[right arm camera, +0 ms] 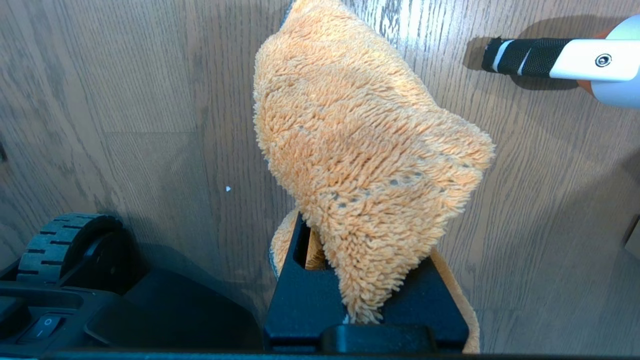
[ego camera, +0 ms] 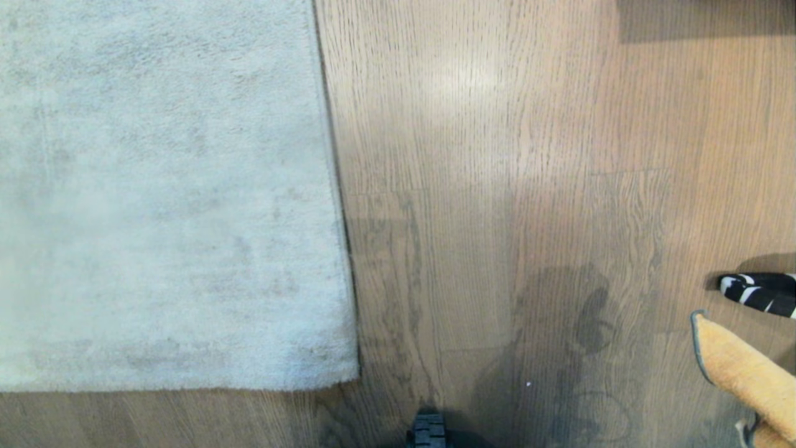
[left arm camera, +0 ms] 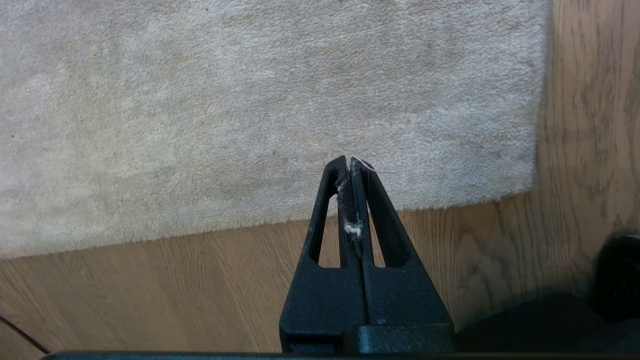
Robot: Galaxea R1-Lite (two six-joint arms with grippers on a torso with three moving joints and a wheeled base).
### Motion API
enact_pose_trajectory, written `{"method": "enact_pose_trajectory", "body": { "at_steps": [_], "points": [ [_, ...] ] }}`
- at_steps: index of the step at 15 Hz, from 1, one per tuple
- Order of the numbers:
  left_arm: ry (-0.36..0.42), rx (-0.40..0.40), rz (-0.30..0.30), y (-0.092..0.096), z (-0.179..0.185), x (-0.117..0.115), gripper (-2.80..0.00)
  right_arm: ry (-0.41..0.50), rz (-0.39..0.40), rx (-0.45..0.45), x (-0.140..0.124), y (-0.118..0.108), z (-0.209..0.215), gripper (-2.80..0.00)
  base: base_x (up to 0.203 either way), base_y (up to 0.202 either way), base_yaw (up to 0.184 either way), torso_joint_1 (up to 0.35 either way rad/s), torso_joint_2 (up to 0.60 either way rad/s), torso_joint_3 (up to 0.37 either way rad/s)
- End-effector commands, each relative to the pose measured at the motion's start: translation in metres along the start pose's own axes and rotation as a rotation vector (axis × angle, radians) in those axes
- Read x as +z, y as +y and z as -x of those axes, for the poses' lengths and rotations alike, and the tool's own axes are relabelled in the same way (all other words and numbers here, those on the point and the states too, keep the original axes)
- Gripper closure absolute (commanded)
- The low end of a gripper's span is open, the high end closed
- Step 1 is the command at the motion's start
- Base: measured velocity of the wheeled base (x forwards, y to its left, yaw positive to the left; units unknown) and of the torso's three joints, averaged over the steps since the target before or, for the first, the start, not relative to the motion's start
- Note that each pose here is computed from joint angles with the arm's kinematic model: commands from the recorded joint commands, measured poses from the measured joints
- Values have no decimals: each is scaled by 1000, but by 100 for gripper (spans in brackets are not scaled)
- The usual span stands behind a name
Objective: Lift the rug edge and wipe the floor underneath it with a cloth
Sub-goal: Put down the rag
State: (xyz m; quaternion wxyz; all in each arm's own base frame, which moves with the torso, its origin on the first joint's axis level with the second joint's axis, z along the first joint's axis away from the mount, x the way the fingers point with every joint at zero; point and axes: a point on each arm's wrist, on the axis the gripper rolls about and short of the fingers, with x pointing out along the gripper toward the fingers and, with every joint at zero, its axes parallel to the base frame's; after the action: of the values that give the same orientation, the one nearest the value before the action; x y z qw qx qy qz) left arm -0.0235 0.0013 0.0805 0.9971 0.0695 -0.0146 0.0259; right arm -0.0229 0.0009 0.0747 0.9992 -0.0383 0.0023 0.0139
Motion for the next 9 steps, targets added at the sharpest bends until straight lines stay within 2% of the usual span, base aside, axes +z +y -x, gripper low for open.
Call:
{"method": "enact_pose_trajectory", "body": {
  "at_steps": [1,9],
  "points": [
    [-1,1,-1,0,0,0,0,0,1,0,0,0,0,0,0,0,0,0,0,0],
    [-1,1,-1,0,0,0,0,2,0,0,0,0,0,0,0,0,0,0,0,0]
  ]
}}
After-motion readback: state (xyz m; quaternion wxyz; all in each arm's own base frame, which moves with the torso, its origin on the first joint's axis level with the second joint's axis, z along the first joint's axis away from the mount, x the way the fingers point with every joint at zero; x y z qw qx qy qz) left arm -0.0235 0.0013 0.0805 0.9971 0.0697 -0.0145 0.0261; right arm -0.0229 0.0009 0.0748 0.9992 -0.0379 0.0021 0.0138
